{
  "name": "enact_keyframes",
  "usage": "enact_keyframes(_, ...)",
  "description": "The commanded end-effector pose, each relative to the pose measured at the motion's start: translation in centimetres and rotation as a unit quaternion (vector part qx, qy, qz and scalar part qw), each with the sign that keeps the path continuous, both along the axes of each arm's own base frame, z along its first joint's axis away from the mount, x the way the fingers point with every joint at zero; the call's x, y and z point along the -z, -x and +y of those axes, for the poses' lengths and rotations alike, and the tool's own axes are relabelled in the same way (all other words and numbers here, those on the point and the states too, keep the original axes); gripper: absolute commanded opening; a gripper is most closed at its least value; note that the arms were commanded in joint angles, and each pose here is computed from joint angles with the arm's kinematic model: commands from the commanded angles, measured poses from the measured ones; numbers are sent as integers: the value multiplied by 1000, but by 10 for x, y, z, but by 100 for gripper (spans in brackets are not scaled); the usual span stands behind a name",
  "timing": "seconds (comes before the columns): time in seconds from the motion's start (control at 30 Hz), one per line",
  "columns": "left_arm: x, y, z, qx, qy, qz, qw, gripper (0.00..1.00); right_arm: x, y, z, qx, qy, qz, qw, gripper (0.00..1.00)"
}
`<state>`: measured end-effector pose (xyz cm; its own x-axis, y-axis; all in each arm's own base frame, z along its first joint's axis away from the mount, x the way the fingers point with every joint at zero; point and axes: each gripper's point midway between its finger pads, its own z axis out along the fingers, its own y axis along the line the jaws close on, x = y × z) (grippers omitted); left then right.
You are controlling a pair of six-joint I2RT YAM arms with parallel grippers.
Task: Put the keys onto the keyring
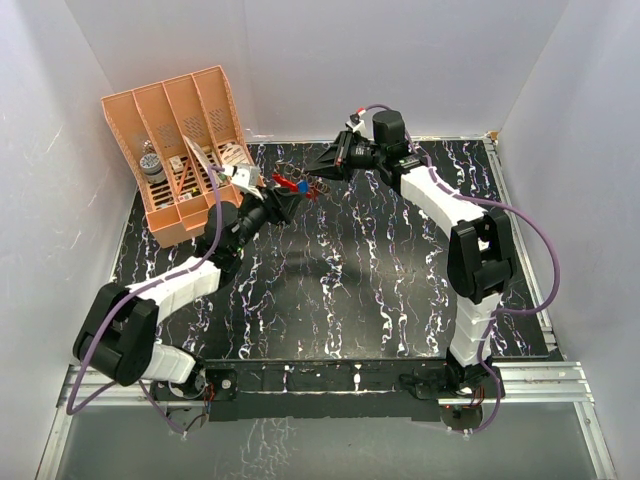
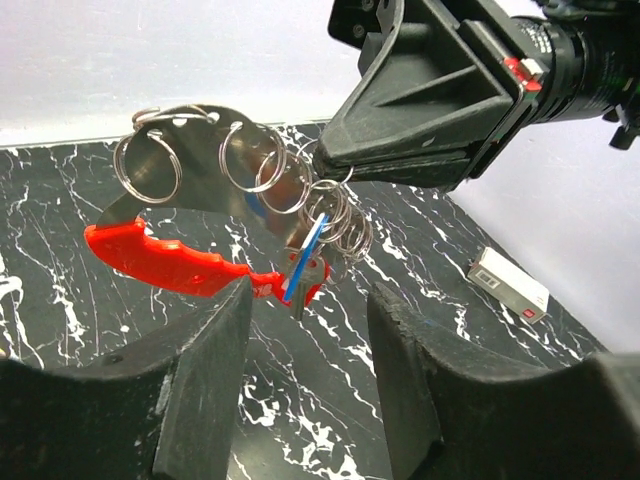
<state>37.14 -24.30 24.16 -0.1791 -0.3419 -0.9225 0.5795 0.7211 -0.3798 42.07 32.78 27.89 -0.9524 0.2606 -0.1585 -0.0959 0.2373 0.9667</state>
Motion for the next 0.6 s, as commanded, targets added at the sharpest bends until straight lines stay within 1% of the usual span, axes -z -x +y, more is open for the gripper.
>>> enact_keyframes(0.0,-16,3,-6,18,-9,-79,997,45,-53,14,-5,-11,-32,-76,996,0)
enact_keyframes(0.17,-17,7,-8,27,-15,-117,993,39,-52,17,-6,-14,-33,-76,996,0)
enact_keyframes(0.4,-23,13,-7,31,-9,-172,985,39,-51,20,-6,-18,-34,-76,996,0)
enact_keyframes(0.57,-24,14,-8,33,-8,-190,981,40,-47,22,-7,-20,-33,-73,997,0)
